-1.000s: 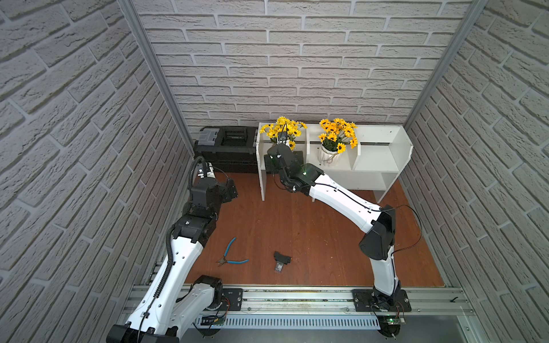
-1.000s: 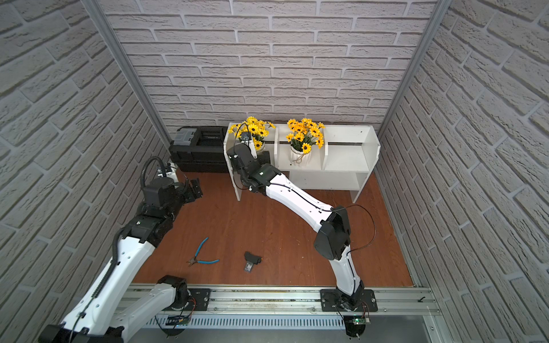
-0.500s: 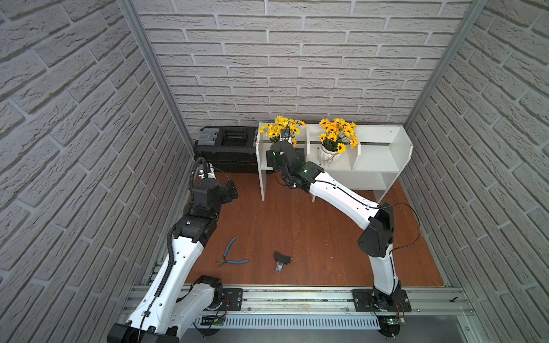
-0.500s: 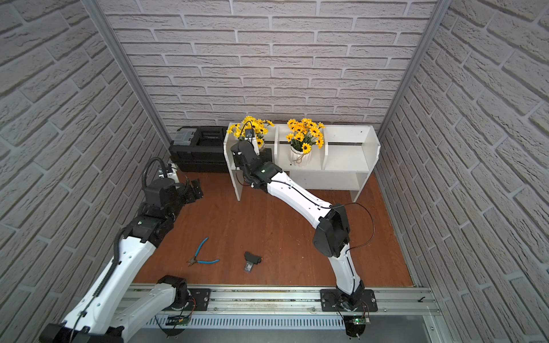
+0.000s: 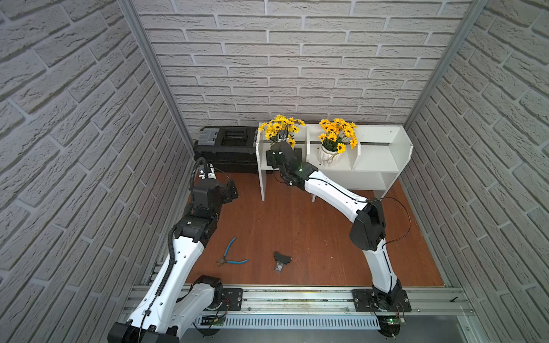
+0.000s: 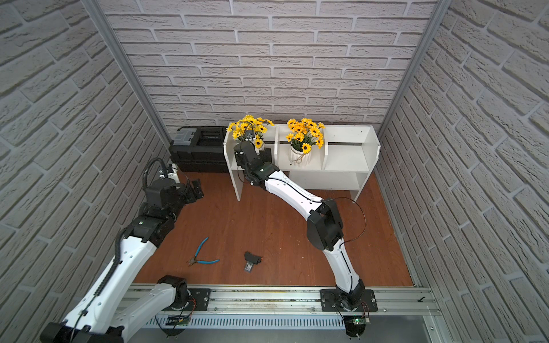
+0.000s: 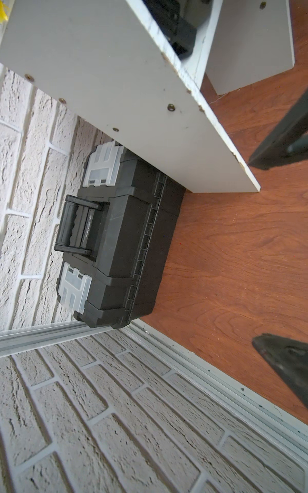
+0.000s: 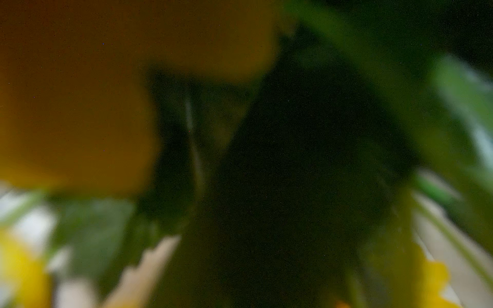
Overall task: Take the sunflower pots off the shelves
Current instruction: Pick up the sunflower pot from the shelf.
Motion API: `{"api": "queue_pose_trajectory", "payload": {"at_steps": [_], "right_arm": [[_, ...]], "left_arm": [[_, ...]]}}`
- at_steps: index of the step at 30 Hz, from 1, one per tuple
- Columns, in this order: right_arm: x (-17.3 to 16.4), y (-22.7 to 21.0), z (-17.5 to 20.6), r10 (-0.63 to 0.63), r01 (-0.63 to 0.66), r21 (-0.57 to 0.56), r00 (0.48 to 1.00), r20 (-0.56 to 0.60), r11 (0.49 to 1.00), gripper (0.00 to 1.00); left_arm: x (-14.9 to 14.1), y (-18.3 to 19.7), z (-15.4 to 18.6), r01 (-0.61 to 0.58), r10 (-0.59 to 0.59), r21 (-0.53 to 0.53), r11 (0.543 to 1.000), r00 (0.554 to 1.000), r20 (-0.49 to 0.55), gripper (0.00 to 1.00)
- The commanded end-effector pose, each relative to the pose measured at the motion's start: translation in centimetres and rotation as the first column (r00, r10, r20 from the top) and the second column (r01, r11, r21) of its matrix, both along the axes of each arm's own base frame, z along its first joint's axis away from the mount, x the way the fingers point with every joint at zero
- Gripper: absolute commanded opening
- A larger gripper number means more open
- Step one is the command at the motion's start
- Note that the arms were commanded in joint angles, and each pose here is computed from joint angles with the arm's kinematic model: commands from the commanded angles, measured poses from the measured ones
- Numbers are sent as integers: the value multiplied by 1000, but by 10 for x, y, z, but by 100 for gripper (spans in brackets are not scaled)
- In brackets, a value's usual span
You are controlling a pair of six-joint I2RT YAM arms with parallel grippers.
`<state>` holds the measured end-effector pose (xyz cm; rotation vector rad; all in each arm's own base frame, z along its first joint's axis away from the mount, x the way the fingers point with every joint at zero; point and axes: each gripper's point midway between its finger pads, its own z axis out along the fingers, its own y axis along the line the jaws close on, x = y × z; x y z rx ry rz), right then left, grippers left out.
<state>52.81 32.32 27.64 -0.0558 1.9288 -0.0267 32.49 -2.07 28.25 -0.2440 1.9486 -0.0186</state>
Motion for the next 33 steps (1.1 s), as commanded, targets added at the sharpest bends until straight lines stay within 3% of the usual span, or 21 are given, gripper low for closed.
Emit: {"api": "queue_pose_trajectory", "payload": {"at_steps": [1,10,14,17,21,23,29,33], "right_arm": [[4,5,15,13,-13,18,999,44,1000,99],[7,2,24,-1,1,10,997,79,1000,99],[6,1,26,0,-1,12,997,80,1000,91],[6,0,29,5,-6,17,996,88,1000,81],[6,0,29,10,-12,17,996,86,1000,58],[6,-1,29,11,-13,20,996,84,1000,56],[4,-4,32,14,-16,20,996,84,1000,19],[1,-6,35,21,-23,15,997,73,1000,21]], "left_arm": [[3,-1,5,4,-4,6,1000,999,36,98],[4,-2,6,8,-8,5,1000,999,38,98],[4,-2,6,8,-8,5,1000,999,39,98],[3,-2,7,8,-8,5,1000,999,41,98],[3,-1,6,5,-5,6,1000,999,41,98],[3,-1,5,5,-6,6,1000,999,41,98],[3,0,6,-1,1,7,1000,999,42,98],[3,0,5,-3,3,10,1000,999,39,98]]}}
